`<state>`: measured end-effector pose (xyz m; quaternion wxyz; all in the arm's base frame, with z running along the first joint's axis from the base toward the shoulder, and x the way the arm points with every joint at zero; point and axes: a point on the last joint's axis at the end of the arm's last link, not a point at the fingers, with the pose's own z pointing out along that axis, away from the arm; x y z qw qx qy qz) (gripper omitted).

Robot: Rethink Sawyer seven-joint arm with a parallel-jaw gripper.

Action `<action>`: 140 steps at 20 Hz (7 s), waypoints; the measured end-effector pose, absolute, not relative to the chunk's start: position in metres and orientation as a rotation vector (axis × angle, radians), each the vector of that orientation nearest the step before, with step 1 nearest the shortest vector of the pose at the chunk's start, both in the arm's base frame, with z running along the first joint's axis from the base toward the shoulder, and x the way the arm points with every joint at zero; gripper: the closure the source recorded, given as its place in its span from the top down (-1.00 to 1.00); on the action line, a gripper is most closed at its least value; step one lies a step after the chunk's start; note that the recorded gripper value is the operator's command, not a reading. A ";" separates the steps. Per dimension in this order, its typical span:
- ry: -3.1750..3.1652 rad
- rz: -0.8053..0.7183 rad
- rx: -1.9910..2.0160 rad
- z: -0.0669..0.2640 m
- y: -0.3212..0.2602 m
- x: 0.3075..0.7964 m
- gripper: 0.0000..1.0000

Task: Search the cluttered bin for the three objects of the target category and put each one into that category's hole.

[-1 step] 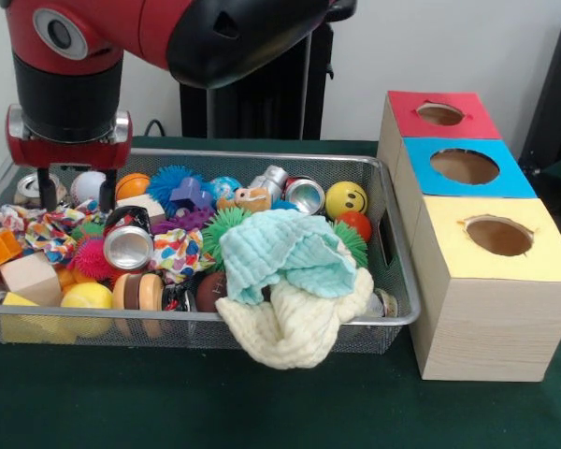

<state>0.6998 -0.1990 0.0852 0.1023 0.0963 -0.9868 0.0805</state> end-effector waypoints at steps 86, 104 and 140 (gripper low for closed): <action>-2.809 0.175 0.667 -0.015 -0.276 0.697 1.00; -2.655 0.296 0.734 -0.016 -0.281 0.694 1.00; -2.704 0.420 0.791 -0.022 -0.289 0.706 1.00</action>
